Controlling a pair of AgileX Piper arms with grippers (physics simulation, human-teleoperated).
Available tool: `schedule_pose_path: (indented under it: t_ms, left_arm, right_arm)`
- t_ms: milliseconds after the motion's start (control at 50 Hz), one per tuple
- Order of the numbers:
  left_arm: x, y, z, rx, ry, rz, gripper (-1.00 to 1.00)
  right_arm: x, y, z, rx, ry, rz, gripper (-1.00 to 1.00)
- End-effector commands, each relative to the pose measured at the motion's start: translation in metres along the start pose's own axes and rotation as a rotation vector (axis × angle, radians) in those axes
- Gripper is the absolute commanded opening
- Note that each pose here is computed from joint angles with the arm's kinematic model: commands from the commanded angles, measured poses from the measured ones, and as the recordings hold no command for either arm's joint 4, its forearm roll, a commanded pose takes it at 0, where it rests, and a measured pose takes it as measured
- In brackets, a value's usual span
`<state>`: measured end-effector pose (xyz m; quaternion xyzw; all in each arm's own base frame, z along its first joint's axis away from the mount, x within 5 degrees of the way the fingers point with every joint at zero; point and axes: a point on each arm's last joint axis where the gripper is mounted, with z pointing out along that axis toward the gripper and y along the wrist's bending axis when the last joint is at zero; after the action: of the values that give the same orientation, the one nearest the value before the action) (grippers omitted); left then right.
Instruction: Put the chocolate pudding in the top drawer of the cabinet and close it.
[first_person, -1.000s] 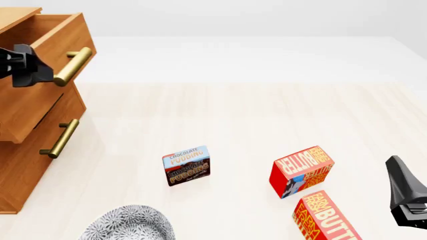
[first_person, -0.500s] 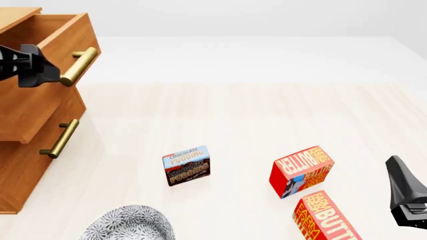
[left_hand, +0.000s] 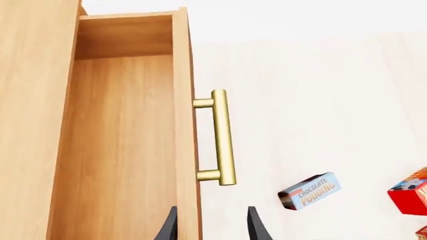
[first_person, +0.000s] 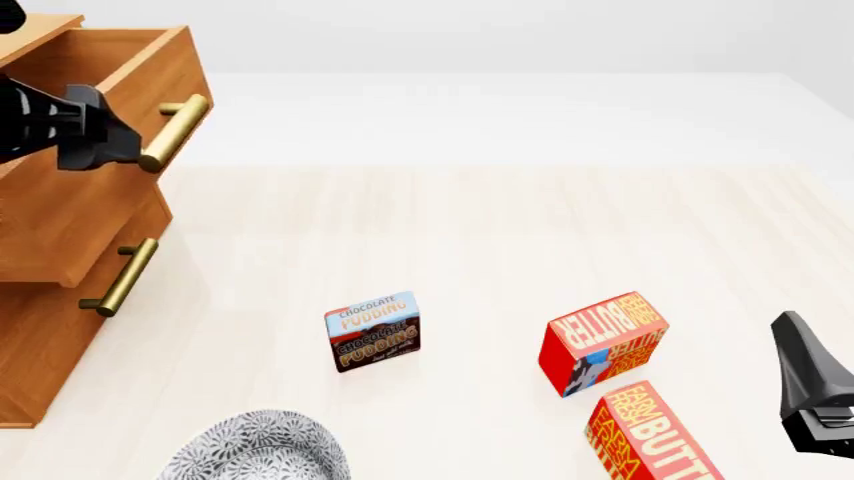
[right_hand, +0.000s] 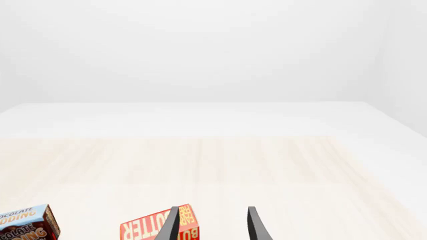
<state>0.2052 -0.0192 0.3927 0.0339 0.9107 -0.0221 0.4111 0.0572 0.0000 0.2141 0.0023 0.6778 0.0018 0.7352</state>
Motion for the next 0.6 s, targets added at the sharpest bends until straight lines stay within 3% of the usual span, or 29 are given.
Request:
schedule_pose_path:
  t_ms: [20,600]
  left_arm:
    - [-0.004,-0.006,0.002,0.024,-0.002,0.023,1.0]
    - [-0.011,-0.023,-0.011,0.087,-0.01,0.054,1.0]
  right_arm:
    - [0.0,0.0,0.0,0.0,0.0,0.0,1.0]
    - [0.0,0.0,0.0,0.0,0.0,0.0,1.0]
